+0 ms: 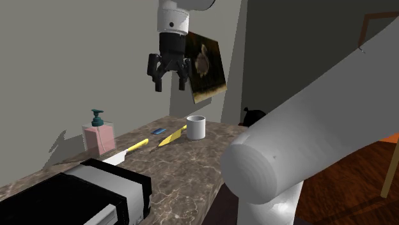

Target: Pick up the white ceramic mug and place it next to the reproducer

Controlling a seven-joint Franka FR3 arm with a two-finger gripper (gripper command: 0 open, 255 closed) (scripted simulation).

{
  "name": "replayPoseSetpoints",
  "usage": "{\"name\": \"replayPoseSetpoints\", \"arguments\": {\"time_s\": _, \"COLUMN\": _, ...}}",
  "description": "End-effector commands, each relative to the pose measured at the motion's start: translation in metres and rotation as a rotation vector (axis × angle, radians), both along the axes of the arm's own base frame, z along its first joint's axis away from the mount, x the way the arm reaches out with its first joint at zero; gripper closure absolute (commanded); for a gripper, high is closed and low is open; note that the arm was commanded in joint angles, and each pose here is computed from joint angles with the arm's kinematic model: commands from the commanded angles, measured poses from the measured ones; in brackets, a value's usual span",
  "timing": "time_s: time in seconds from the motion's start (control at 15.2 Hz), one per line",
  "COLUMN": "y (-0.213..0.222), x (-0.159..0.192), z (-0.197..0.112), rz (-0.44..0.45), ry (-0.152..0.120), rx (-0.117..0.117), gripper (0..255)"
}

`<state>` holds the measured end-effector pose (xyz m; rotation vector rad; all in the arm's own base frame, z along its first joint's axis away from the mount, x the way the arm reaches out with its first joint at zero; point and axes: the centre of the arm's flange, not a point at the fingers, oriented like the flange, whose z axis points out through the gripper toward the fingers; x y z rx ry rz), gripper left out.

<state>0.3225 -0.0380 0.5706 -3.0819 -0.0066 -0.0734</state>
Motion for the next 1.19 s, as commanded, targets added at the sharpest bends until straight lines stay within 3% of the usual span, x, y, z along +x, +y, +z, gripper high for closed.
{"name": "replayPoseSetpoints", "arguments": {"time_s": 0.0, "y": -0.020, "x": 0.011, "z": -0.013, "rz": 0.008, "ry": -0.007, "rx": -0.007, "gripper": 0}}
{"name": "replayPoseSetpoints", "arguments": {"time_s": 1.12, "y": -0.173, "x": 0.105, "z": -0.135, "rz": 0.063, "ry": -0.051, "rx": -0.054, "gripper": 0}}
